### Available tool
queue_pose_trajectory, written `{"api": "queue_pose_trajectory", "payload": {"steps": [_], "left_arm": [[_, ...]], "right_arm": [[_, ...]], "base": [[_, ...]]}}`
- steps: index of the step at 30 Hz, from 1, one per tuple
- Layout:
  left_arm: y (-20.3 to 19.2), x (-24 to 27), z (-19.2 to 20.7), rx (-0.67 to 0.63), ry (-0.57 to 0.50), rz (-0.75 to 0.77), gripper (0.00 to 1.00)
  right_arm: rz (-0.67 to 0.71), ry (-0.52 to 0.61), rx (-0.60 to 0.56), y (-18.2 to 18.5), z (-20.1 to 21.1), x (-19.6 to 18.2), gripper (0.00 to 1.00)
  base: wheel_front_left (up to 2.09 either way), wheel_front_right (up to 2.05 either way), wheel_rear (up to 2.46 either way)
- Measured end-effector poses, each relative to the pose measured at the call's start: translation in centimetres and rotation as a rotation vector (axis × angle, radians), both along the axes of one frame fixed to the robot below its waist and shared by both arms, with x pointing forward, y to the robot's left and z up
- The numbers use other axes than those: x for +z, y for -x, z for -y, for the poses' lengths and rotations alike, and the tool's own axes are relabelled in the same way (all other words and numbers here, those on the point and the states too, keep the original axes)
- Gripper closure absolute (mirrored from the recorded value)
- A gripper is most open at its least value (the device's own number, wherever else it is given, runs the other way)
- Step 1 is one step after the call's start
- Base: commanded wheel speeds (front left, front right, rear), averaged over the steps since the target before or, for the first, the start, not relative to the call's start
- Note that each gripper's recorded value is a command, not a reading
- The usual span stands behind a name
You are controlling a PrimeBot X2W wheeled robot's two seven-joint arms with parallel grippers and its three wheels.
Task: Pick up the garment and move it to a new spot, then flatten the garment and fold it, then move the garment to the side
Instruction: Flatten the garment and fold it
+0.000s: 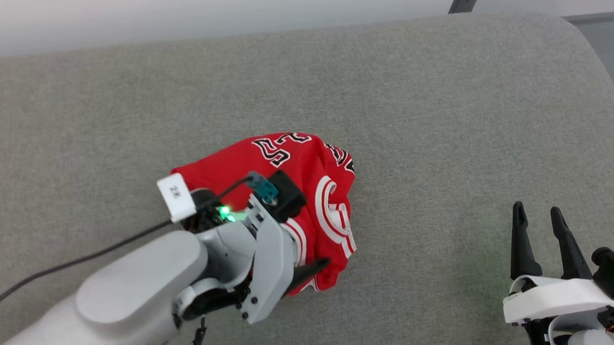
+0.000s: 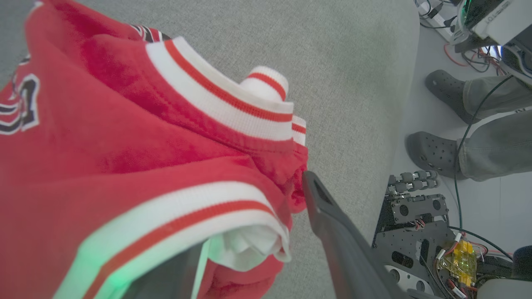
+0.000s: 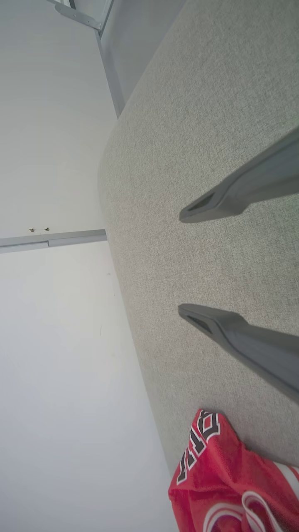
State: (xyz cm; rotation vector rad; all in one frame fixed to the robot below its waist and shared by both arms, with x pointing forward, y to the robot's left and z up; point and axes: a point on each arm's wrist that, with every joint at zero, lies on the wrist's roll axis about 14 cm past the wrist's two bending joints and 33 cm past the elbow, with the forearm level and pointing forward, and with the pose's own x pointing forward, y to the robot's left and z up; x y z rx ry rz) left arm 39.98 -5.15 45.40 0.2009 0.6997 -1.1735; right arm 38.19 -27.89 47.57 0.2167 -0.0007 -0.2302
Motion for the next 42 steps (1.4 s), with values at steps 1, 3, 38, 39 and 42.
{"api": "queue_pose_trajectory", "payload": {"steps": [1, 3, 38, 39, 42], "left_arm": [[-0.3, 0.4, -0.2, 0.011, 0.007, 0.005, 0.0], [-0.6, 1.1, -0.5, 0.022, 0.017, 0.016, 0.0], [-3.6, -0.9, -9.6, 0.42, -0.045, -0.172, 0.0], [-3.6, -1.0, -9.4, 0.425, -0.036, -0.188, 0.0], [-3.5, -1.1, -8.8, 0.436, 0.0, -0.241, 0.0]], "right_arm": [[-0.004, -0.002, -0.001, 0.2, 0.0, -0.1, 0.0], [0.001, -0.004, 0.0, 0.2, -0.1, 0.0, 0.0], [0.009, 0.0, 0.038, 0.0, -1.2, 0.2, 0.0], [0.008, 0.0, 0.038, -0.1, -1.2, 0.2, 0.0], [0.007, 0.002, 0.036, -0.1, -1.1, 0.2, 0.0]], "base": [[0.0, 0.0, 0.0], [0.0, 0.0, 0.0], [0.0, 0.0, 0.0], [0.0, 0.0, 0.0], [0.0, 0.0, 0.0]]}}
